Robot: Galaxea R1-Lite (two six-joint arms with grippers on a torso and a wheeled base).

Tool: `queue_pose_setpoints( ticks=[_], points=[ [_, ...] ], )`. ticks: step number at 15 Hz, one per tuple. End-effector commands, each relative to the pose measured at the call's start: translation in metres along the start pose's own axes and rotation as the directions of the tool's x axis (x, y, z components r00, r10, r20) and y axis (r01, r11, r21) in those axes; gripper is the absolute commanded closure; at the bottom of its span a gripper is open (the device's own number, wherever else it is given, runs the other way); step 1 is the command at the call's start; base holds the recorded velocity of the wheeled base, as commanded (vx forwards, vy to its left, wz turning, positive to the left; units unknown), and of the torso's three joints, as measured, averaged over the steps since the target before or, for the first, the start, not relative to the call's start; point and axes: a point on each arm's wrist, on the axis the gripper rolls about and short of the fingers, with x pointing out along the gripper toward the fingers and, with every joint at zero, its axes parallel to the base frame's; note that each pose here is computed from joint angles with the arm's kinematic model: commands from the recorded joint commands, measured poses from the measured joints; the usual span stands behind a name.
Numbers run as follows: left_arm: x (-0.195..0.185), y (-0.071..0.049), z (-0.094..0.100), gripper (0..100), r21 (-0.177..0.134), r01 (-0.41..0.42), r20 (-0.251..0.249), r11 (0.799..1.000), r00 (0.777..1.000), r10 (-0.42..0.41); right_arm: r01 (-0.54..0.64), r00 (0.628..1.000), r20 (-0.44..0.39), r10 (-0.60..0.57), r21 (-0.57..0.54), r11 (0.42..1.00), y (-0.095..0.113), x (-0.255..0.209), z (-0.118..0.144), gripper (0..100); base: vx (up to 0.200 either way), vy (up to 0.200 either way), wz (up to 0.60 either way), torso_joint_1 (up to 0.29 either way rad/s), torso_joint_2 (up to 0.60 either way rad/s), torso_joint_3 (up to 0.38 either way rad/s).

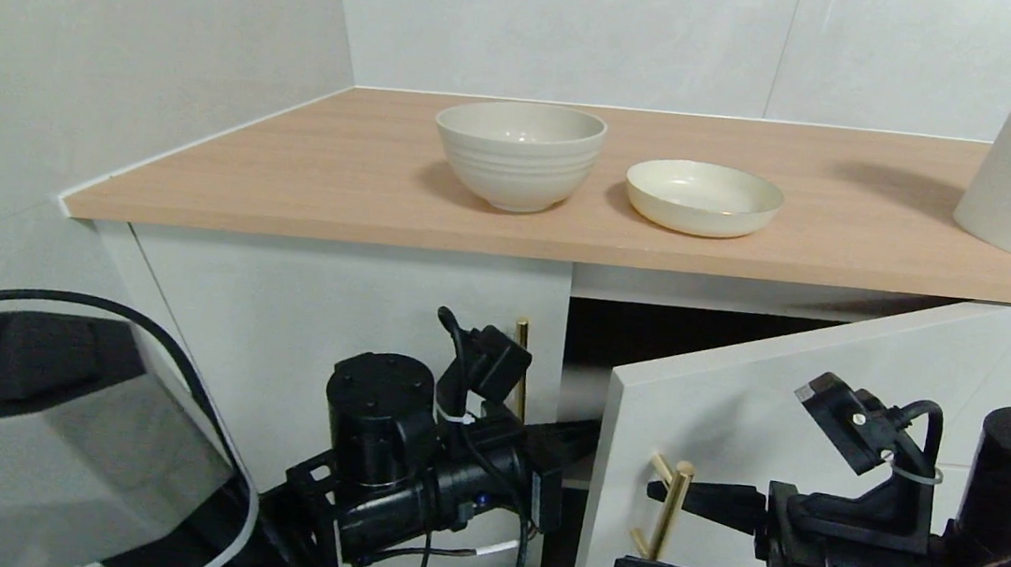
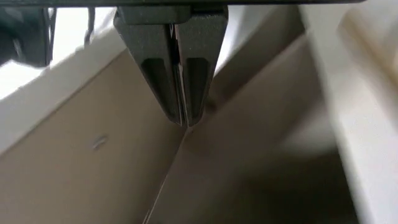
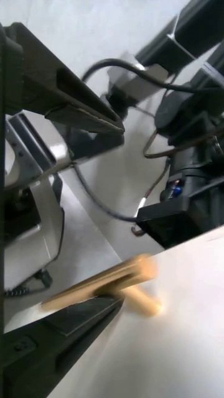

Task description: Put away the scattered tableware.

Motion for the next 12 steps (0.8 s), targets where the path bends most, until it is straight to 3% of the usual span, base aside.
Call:
queue_pose_setpoints(
  ticks=[1,8,12],
  points=[
    [0.019,0.004,-0.018,100,-0.013,0.007,-0.008,1.000,1.000,-0.007,0.023,1.000,0.007,-0.023,-0.009,1.000,-0.005,-0.002,0.000,0,0.000,0.000,0.00,0.000,0.00,0.000],
    [0.017,-0.007,-0.012,100,-0.004,0.036,0.010,0.999,0.999,-0.036,0.123,0.992,0.022,-0.122,-0.024,0.992,-0.017,-0.021,0.005,0,0.000,0.000,0.00,0.000,0.00,0.000],
    [0.017,-0.006,-0.014,100,-0.008,0.030,-0.002,1.000,1.000,-0.030,0.331,0.944,0.025,-0.330,-0.111,0.937,-0.004,-0.041,0.013,0,0.000,0.000,0.00,0.000,0.00,0.000]
  ],
)
